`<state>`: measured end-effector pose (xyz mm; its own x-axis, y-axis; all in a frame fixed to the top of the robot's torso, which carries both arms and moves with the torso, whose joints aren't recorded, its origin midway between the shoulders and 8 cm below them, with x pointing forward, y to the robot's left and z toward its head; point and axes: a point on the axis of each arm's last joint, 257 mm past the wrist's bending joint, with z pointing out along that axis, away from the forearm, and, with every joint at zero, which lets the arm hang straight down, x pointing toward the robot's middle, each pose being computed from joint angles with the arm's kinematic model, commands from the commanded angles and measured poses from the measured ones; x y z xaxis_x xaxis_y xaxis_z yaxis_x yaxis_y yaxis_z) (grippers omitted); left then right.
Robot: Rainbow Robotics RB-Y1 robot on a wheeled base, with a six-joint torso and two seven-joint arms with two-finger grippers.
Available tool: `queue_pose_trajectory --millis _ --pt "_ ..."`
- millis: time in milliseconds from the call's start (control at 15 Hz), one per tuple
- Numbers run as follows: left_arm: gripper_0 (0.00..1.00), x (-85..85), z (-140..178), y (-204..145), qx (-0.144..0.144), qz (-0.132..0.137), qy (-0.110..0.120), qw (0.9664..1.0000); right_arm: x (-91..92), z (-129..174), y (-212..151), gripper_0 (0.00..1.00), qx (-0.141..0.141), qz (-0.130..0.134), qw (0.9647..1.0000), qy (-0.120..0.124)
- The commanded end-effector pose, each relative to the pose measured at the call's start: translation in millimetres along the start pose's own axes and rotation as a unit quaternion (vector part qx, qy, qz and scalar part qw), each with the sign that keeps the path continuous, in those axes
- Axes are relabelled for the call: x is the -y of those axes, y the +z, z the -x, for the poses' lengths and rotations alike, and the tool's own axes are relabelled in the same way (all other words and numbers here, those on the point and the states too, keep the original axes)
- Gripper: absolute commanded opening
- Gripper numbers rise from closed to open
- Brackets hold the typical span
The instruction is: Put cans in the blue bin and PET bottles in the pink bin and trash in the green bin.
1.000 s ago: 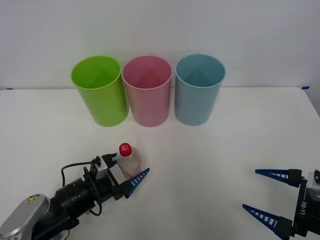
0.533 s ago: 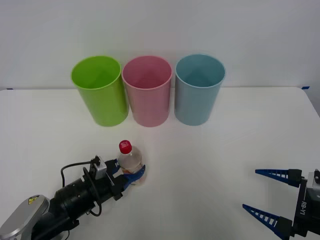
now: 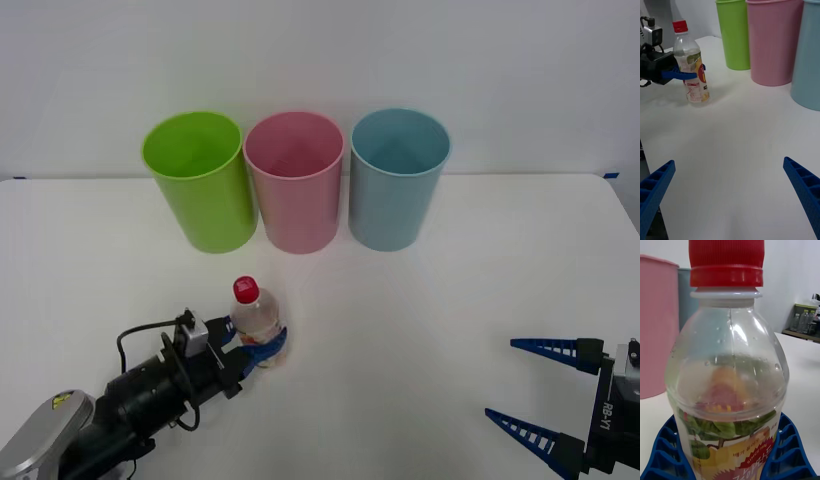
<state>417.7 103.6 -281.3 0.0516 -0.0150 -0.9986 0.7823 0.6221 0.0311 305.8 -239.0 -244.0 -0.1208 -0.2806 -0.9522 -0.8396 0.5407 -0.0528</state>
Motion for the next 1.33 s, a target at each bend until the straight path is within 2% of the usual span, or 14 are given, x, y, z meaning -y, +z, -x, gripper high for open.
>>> queue_pose_trajectory --millis 67,400,667,1333 --pt "0.0 -13.2 7.3 -6.7 0.009 0.013 -0.001 0.9999 0.0 0.0 0.0 1.0 0.0 0.0 1.0 0.0" --pt "0.0 -25.4 28.7 -10.6 0.036 0.022 -0.007 0.9991 0.0 0.0 0.0 1.0 0.0 0.0 1.0 0.0" --pt "0.0 -39.3 45.1 -13.5 0.05 0.034 0.001 0.9982 0.0 0.0 0.0 1.0 0.0 0.0 1.0 0.0" --pt "0.0 -43.4 89.5 -1.5 0.077 0.033 0.02 0.9963 0.0 0.0 0.0 1.0 0.0 0.0 1.0 0.0"
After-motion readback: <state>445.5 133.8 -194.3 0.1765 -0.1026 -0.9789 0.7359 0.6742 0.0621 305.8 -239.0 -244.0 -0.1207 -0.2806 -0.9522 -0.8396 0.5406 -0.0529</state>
